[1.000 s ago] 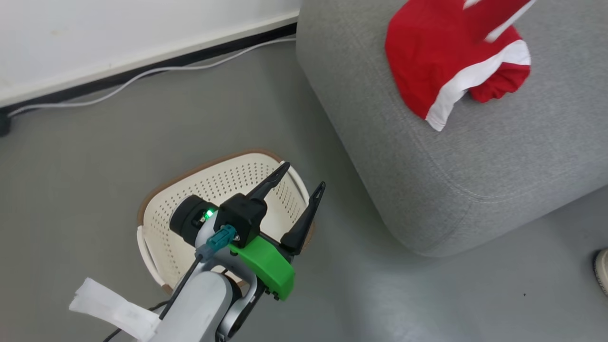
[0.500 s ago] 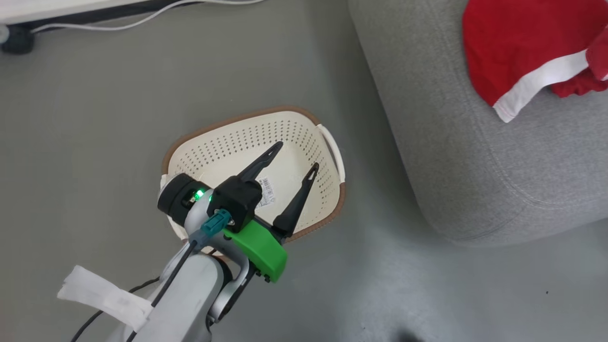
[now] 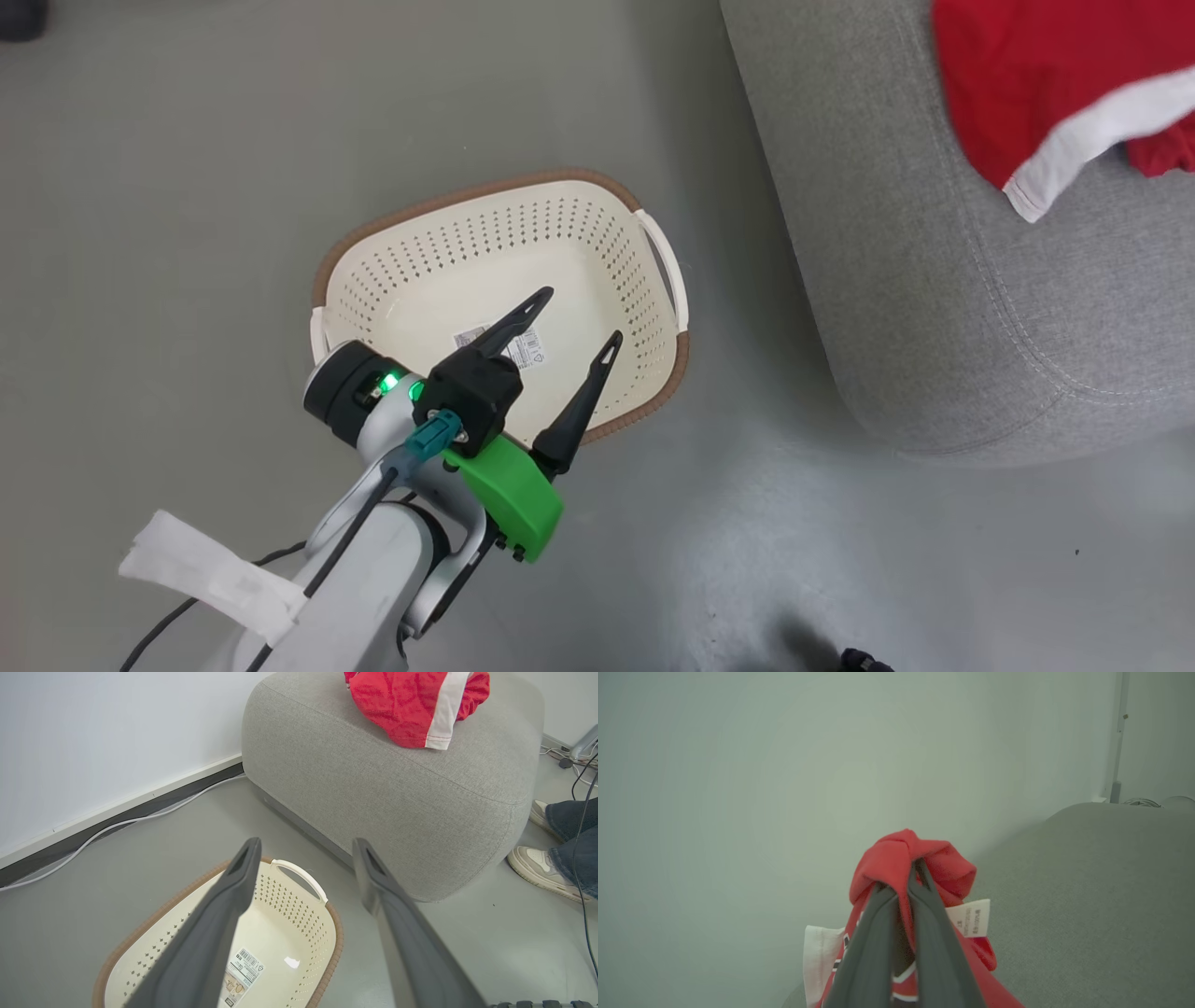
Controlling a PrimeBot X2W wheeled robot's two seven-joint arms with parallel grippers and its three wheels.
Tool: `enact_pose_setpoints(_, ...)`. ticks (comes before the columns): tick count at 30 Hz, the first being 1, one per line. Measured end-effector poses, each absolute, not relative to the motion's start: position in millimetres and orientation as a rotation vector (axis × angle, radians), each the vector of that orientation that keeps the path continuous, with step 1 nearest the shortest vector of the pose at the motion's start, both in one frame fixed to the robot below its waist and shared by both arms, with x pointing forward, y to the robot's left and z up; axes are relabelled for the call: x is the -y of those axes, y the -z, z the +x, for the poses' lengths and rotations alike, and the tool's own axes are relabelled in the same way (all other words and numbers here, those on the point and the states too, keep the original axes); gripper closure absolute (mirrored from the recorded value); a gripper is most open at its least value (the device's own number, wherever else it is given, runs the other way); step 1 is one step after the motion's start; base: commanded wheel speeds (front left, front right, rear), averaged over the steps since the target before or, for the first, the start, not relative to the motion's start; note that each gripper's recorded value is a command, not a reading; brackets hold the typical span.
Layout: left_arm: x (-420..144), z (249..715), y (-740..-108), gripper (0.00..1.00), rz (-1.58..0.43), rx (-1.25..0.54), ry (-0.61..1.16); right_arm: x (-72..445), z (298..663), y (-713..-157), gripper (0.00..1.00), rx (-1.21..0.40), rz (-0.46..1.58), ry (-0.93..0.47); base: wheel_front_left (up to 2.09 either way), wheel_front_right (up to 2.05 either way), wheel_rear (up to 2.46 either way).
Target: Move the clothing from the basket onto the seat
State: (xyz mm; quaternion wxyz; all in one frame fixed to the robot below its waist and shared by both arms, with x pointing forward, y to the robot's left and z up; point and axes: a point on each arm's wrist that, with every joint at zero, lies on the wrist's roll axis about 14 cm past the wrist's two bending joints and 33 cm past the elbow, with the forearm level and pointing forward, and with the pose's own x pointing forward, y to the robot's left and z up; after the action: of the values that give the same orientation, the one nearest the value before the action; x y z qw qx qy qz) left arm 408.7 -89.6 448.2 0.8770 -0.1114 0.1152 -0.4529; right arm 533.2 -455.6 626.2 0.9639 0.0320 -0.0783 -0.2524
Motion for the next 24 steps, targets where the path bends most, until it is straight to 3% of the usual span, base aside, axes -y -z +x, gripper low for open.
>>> enact_pose_setpoints(7,86,412,-428,0.0,-0.221,-0.297,0.944,430,516,-487,1.0,-0.131,0.165,0.546,0.0,0.0,0.0)
enact_pose_setpoints(16,88,420,-421,0.0,-0.235,-0.298,0.942,407,514,-450,1.0,-0.205,0.191,0.511,0.0,0.0,0.0)
enact_pose_setpoints(19,91,421,-424,0.0,-0.239,-0.288,0.946,407,511,-449,0.47,-0.213,0.182,0.504,0.0,0.0,0.0)
enact_pose_setpoints(20,91,421,-425,0.0,-0.243,-0.285,0.946,404,510,-449,0.0,-0.215,0.178,0.493,0.0,0.0,0.0)
enact_pose_setpoints(24,93,423,-432,0.0,-0.261,-0.261,0.937,393,511,-452,0.0,-0.214,0.173,0.449,0.0,0.0,0.0)
